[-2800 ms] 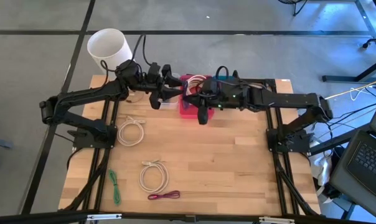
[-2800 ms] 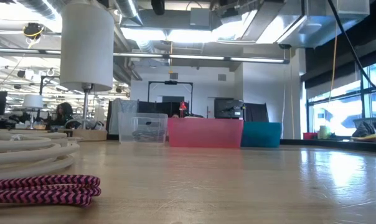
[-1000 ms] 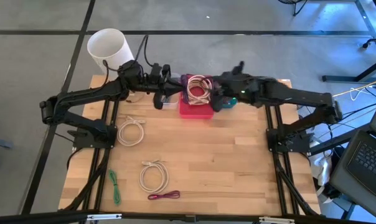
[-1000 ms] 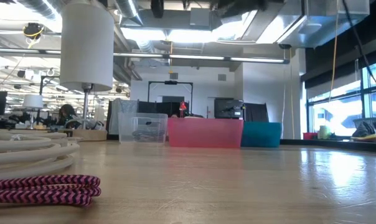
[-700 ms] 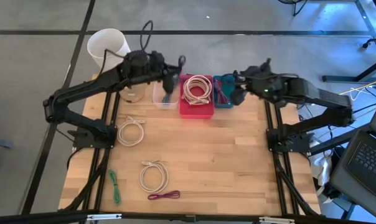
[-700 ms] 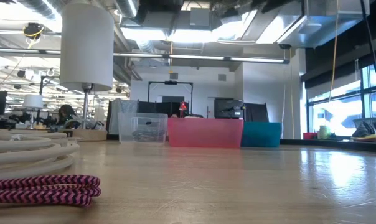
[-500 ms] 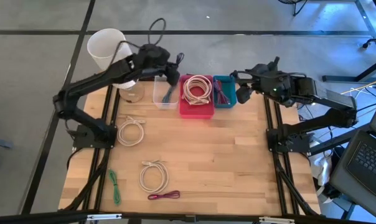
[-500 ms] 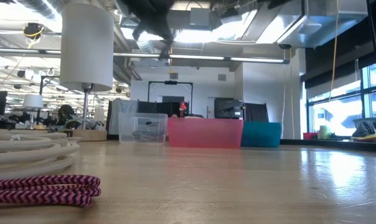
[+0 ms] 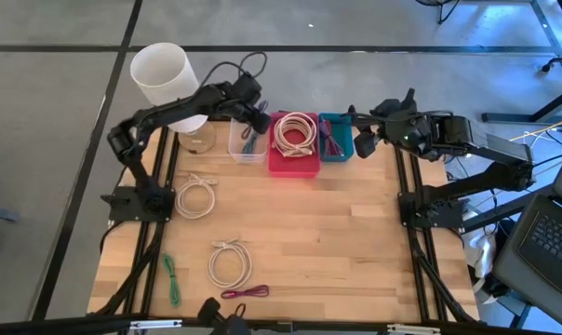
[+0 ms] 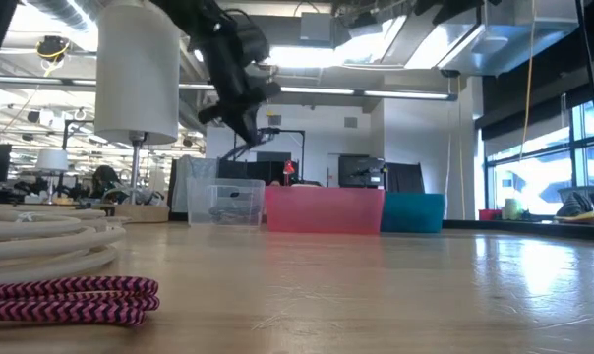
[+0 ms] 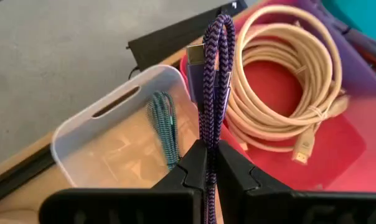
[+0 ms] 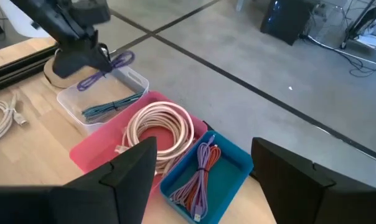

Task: Pick & Place USB Port
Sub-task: Put the violet and black charger cable into the white bin, then put the brown HDMI cable into the red bin

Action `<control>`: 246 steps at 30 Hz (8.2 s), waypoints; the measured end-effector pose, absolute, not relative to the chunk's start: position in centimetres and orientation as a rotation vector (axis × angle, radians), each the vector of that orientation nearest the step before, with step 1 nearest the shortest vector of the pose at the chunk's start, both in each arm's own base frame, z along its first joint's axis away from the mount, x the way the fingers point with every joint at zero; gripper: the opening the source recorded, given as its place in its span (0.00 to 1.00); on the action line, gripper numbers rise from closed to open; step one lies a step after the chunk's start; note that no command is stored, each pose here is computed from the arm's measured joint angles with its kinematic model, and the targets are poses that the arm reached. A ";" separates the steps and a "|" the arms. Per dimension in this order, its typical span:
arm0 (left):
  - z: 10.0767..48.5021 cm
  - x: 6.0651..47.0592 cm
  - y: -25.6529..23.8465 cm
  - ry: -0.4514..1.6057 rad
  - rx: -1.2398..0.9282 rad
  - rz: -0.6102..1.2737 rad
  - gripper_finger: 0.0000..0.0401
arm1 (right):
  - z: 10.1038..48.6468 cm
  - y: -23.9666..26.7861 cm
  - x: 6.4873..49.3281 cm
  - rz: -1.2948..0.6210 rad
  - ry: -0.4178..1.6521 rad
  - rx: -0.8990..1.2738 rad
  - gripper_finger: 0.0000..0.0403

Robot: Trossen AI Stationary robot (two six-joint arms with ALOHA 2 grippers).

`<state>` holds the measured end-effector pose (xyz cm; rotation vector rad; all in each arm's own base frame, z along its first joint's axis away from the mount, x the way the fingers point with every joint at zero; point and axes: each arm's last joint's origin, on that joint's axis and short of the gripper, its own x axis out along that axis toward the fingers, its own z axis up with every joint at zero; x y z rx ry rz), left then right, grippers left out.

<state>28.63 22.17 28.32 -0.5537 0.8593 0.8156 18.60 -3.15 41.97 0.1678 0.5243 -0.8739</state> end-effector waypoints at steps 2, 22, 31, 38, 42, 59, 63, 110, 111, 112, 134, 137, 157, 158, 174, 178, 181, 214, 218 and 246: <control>27.5 29.0 22.4 0.881 -0.560 0.813 0.02 | 42.0 -3.2 18.6 -0.874 0.524 0.168 0.66; 20.2 29.3 25.8 1.104 -0.675 0.814 0.02 | 41.6 -3.0 18.4 -0.860 0.555 0.243 0.65; 18.2 29.5 27.0 1.097 -0.721 0.790 0.02 | 41.6 -3.0 18.4 -0.856 0.556 0.246 0.60; 17.4 29.6 27.1 1.116 -0.726 0.789 0.07 | 41.5 -3.0 18.4 -0.838 0.562 0.255 0.60; 17.3 29.6 27.1 1.119 -0.718 0.784 0.14 | 41.5 -3.0 18.4 -0.833 0.563 0.258 0.60; 21.6 29.0 26.3 1.020 -0.656 0.769 0.50 | 41.5 -2.9 18.4 -0.816 0.571 0.264 0.60; 24.1 29.2 25.0 0.943 -0.611 0.746 0.51 | 41.5 -2.9 18.4 -0.816 0.569 0.266 0.60; 39.5 20.0 6.2 -0.136 -0.096 0.067 0.50 | 41.5 -2.8 18.5 -0.801 0.564 0.322 0.60; 39.6 19.7 6.1 -0.140 -0.094 0.069 0.50 | 41.5 -2.8 18.5 -0.801 0.563 0.323 0.60; 39.7 19.6 6.1 -0.144 -0.093 0.070 0.50 | 41.5 -2.8 18.5 -0.801 0.563 0.323 0.60; 39.3 19.9 6.2 -0.114 -0.100 0.099 0.50 | 39.5 -1.1 25.4 -0.342 0.647 0.442 0.60; 39.3 19.9 6.3 -0.115 -0.098 0.115 0.50 | 37.7 0.3 28.9 -0.223 0.679 0.403 0.60; 39.6 19.4 6.2 -0.131 -0.072 0.127 0.50 | 29.2 1.1 39.2 -0.081 0.697 0.490 0.60; 39.5 19.4 6.2 -0.122 -0.078 0.127 0.50 | 29.2 1.1 39.2 -0.082 0.697 0.490 0.60; 33.2 18.1 5.2 0.545 -0.263 0.146 0.50 | 35.8 -1.1 31.1 -0.478 0.663 0.261 0.60; 31.4 18.0 4.8 0.746 -0.204 0.148 0.50 | 36.6 -1.3 29.0 -0.578 0.681 0.233 0.60; 30.1 18.1 4.6 0.898 -0.164 0.137 0.50 | 37.2 -1.5 27.8 -0.628 0.678 0.231 0.60; 15.0 19.0 1.4 1.477 -0.851 0.604 0.50 | 37.5 -1.4 25.6 -0.692 0.732 0.268 0.60; 13.9 18.2 1.2 1.494 -0.841 0.646 0.50 | 37.5 -1.4 25.6 -0.676 0.738 0.277 0.60; 19.0 19.4 0.4 1.238 -0.737 0.463 0.07 | 37.3 -1.1 25.3 -0.671 0.777 0.256 0.60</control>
